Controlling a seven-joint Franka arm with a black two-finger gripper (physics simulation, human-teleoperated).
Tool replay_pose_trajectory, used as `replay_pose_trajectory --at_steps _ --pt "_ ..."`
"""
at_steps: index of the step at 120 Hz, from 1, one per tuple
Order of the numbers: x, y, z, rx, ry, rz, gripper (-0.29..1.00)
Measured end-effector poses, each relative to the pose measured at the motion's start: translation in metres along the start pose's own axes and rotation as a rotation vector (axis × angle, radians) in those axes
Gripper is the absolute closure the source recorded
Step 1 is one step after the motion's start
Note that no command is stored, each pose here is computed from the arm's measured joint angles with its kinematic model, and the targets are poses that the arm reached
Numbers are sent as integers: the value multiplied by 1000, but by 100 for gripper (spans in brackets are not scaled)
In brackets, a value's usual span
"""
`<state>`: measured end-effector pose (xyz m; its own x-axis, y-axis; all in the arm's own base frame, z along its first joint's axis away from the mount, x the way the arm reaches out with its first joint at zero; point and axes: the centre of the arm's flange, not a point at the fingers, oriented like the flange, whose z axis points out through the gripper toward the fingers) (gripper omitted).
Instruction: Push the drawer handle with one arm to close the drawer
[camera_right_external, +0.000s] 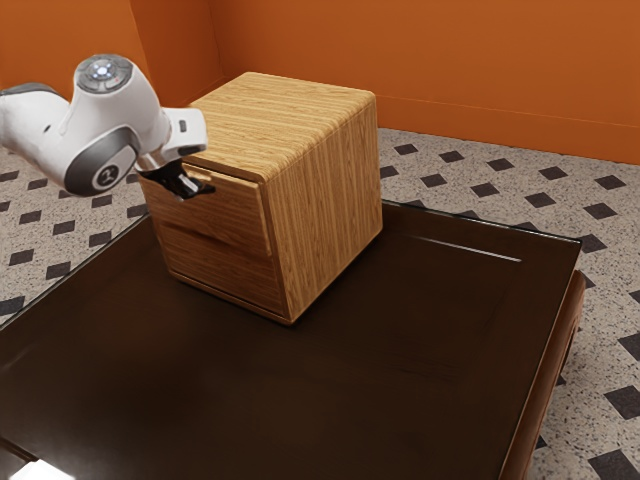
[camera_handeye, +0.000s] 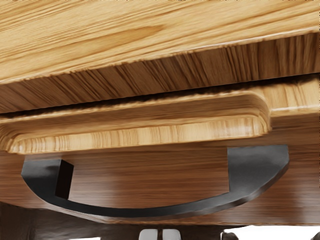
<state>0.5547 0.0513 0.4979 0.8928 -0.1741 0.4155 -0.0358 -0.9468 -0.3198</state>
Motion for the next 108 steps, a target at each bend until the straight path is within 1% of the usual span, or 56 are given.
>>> replay_pose_trajectory --at_steps 22,30,44,55,63,70,72,81,90,99,108 --pt "2 2 -1 0 19 6 79" --pt "-3 5 -12 -2 20 7 79" --pt "2 12 -64 -4 49 12 79" --pt "32 23 -123 -2 91 29 79" --pt "51 28 -168 -2 95 32 79" --pt "60 21 -198 -15 59 4 78" --pt "60 19 -203 -19 41 -5 76" --pt "53 8 -201 -48 -70 -48 59" --pt "46 8 -194 -64 -162 -60 43" --pt "40 10 -190 -71 -226 -63 30" --pt "35 13 -188 -76 -269 -60 21"
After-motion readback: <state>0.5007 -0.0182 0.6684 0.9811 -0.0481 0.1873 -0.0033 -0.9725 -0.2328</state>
